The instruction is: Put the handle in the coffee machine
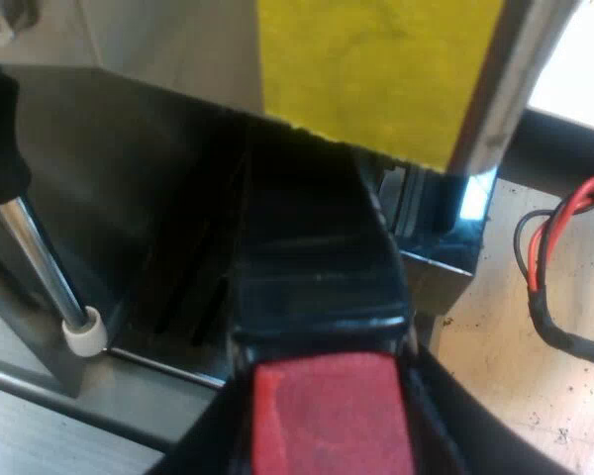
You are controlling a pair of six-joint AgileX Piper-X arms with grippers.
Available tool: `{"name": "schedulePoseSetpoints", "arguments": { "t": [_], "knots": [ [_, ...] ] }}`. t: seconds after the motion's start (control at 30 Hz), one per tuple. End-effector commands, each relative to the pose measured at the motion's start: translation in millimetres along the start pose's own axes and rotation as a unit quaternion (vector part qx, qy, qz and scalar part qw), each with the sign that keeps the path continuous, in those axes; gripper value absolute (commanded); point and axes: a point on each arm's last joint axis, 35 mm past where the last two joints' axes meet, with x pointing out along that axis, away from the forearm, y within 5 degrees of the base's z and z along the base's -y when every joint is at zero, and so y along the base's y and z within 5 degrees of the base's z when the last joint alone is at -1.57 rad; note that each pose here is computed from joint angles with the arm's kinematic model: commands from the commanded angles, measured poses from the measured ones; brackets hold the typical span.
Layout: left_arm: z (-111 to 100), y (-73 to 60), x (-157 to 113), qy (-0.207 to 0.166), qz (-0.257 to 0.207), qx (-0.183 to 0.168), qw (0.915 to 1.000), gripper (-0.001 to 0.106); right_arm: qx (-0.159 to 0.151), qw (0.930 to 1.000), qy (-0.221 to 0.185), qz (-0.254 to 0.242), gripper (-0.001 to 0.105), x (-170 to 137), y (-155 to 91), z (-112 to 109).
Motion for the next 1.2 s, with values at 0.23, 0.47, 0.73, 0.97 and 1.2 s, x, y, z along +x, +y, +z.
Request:
{"name": "schedulePoseSetpoints", "arguments": {
  "t": [0.23,0.47,0.73,0.97,1.2],
  "knots": [
    [9,-16.5,-8,-0.033,-0.03,0.013,0.9989,0.074,0.066,0.9961,-0.051,-0.027,0.034,4,-17,41],
    [16,-27.5,-18,-0.039,-0.015,0.034,0.9985,0.072,0.078,0.9949,-0.058,-0.03,0.034,4,-21,52],
    [11,-24.5,-32,-0.038,0.015,0.024,0.9989,0.072,0.09,0.9933,-0.065,-0.034,0.034,4,-27,64],
    [11,-29.7,-56,-0.051,0.057,0.022,0.9968,0.071,0.09,0.993,-0.067,-0.036,0.034,4,-29,68],
    [40,-40.2,-80,-0.038,0.071,-0.022,0.9965,0.0,0.09,0.993,-0.067,-0.036,0.034,4,-29,68]
  ]
}}
